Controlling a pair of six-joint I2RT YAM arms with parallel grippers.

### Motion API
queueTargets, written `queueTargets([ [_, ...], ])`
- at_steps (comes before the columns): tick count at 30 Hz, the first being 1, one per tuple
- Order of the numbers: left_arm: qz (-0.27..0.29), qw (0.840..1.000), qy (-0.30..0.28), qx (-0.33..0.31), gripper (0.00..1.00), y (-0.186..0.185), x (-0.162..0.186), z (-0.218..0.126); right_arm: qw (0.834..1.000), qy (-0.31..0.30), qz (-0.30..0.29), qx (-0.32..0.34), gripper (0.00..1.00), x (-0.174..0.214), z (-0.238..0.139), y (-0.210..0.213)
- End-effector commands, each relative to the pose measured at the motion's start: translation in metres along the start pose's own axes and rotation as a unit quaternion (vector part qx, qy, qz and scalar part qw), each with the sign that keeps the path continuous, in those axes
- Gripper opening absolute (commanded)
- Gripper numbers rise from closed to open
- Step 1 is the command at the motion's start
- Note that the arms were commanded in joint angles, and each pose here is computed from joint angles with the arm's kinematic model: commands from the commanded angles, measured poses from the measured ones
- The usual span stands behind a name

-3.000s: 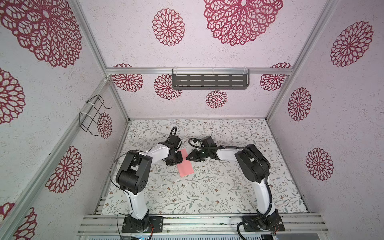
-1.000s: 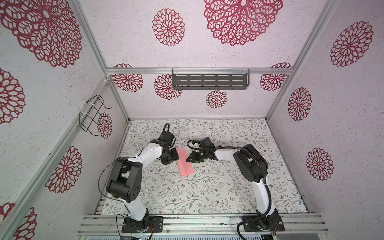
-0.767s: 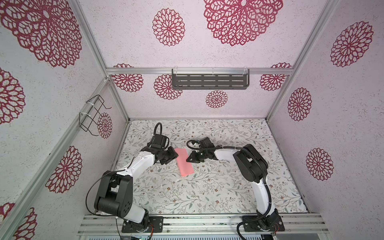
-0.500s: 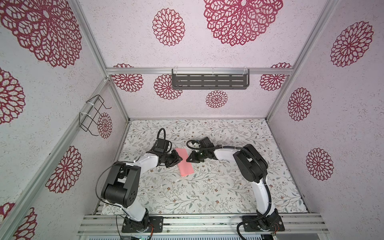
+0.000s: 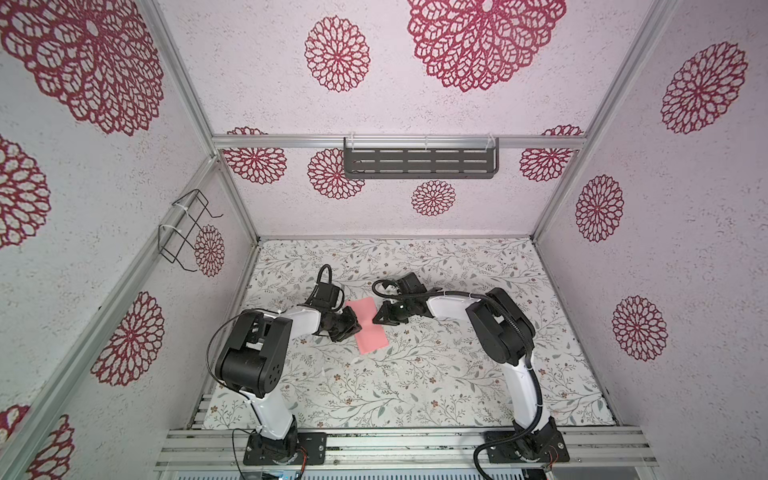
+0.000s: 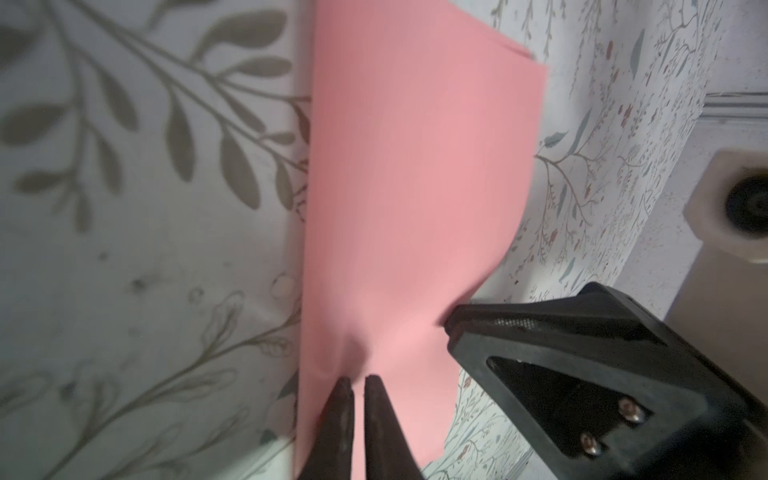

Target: Fold a paper plane with a square sheet of paper (pick it up from the middle)

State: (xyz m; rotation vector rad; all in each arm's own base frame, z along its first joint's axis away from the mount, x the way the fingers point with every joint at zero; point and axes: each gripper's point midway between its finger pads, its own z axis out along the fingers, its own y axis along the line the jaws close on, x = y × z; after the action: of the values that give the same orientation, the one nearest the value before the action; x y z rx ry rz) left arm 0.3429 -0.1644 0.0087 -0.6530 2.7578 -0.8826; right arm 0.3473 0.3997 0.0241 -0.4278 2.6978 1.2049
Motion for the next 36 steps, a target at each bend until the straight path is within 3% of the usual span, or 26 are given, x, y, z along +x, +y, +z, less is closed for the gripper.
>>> queueTargets([
  [1,-0.01,0.998,-0.008,-0.058,0.11,0.034,0.004,-0.002,0.982,0.084,0.07,0.153,0.15,0.064,0.011,-0.092],
  [7,-0.016,0.995,-0.014,-0.102,0.1,0.06,0.006,-0.018,0.979,0.087,0.068,0.172,0.15,0.068,0.009,-0.1],
  [10,0.007,0.995,-0.032,-0.098,0.08,0.046,-0.004,-0.037,0.98,0.087,0.062,0.167,0.15,0.067,0.009,-0.098],
  [15,0.029,0.998,-0.053,-0.003,0.06,-0.007,-0.01,-0.053,0.98,0.089,0.058,0.167,0.15,0.066,0.009,-0.096],
  [20,0.024,0.998,-0.019,0.053,0.06,-0.028,0.002,-0.033,0.98,0.09,0.059,0.167,0.14,0.067,0.01,-0.097],
  [26,-0.002,1.0,0.024,0.012,0.05,-0.004,0.018,-0.008,0.98,0.091,0.059,0.167,0.14,0.068,0.01,-0.097],
  [33,-0.012,0.992,0.042,-0.12,0.05,0.055,0.038,-0.018,0.98,0.089,0.058,0.17,0.14,0.066,0.008,-0.097],
  [36,0.001,0.986,0.04,-0.159,0.05,0.063,0.039,-0.03,0.979,0.089,0.057,0.172,0.14,0.067,0.007,-0.097],
])
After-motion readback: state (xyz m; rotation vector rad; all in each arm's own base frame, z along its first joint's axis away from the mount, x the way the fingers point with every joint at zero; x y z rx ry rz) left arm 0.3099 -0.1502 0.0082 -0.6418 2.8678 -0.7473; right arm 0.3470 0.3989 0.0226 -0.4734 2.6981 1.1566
